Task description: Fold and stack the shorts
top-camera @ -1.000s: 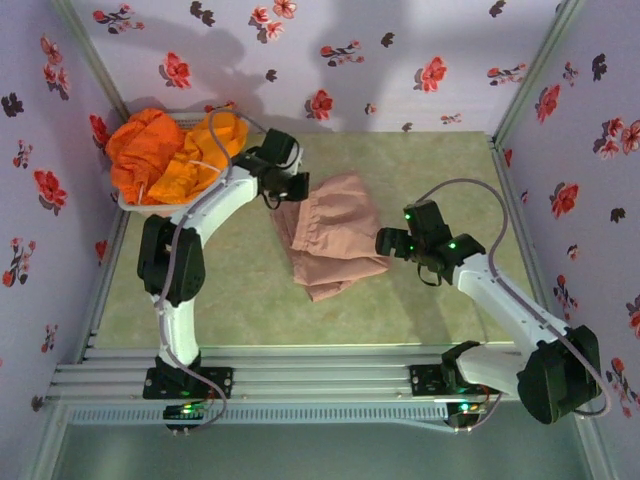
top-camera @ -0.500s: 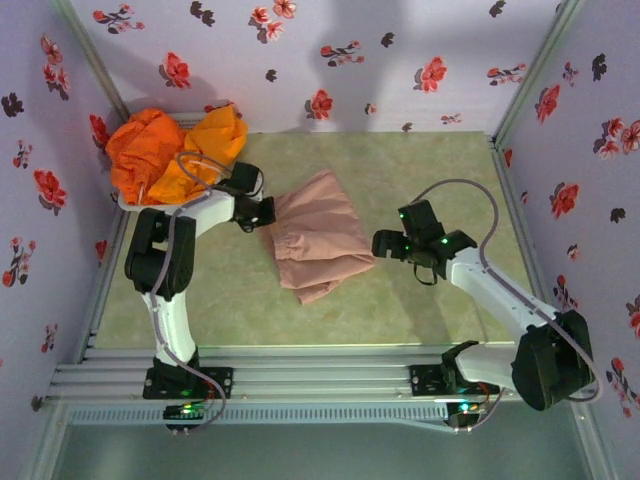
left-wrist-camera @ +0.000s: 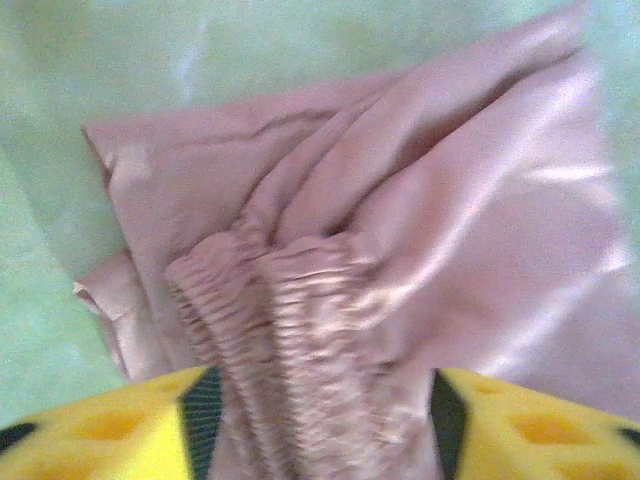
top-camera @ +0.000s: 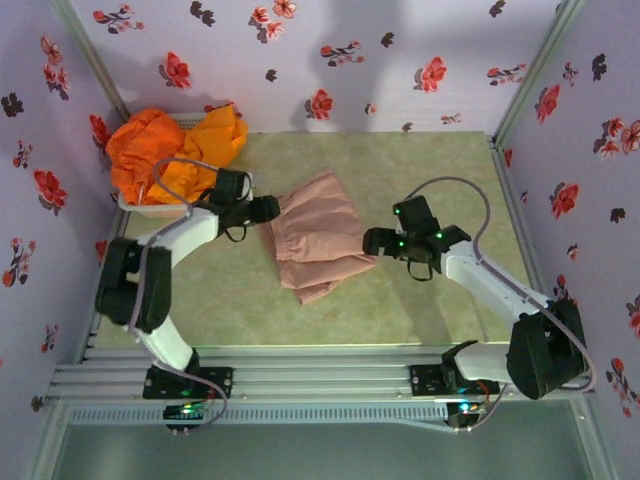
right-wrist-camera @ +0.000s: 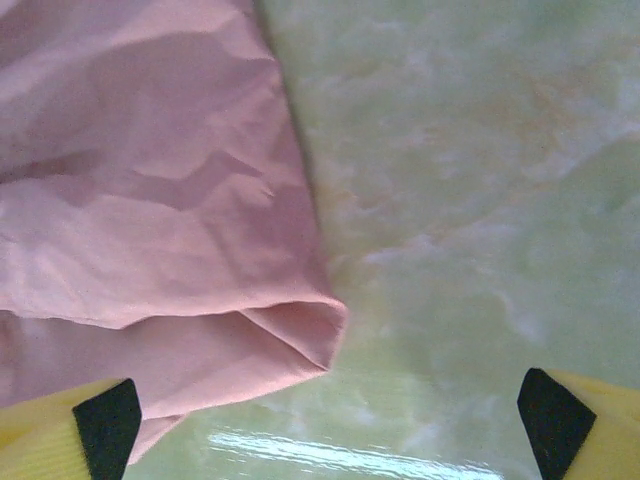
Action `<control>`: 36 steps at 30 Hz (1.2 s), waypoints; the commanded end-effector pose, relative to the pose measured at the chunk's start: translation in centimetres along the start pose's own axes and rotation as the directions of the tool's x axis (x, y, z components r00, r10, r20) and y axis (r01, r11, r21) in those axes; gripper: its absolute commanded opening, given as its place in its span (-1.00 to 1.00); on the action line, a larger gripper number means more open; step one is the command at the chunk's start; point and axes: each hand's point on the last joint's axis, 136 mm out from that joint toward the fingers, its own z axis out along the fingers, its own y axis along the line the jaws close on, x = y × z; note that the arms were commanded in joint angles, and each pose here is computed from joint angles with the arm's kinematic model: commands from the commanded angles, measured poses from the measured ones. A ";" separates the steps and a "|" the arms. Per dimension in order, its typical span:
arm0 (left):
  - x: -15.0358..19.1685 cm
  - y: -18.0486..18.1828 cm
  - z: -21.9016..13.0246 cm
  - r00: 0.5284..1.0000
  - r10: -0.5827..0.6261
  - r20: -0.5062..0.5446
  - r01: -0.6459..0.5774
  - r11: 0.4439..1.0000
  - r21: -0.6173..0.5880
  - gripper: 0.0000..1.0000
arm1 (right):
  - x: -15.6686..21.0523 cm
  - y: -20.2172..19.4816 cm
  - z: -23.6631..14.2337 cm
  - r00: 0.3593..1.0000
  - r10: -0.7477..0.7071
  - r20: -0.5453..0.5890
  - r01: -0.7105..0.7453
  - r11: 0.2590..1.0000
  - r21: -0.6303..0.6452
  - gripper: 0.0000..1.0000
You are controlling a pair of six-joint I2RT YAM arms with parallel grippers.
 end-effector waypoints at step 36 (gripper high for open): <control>15.7 -4.2 2.0 0.973 -0.125 -0.196 0.172 0.954 0.247 0.99 | -5.2 3.3 5.3 0.980 -0.099 -0.174 0.079 0.990 -0.117 0.98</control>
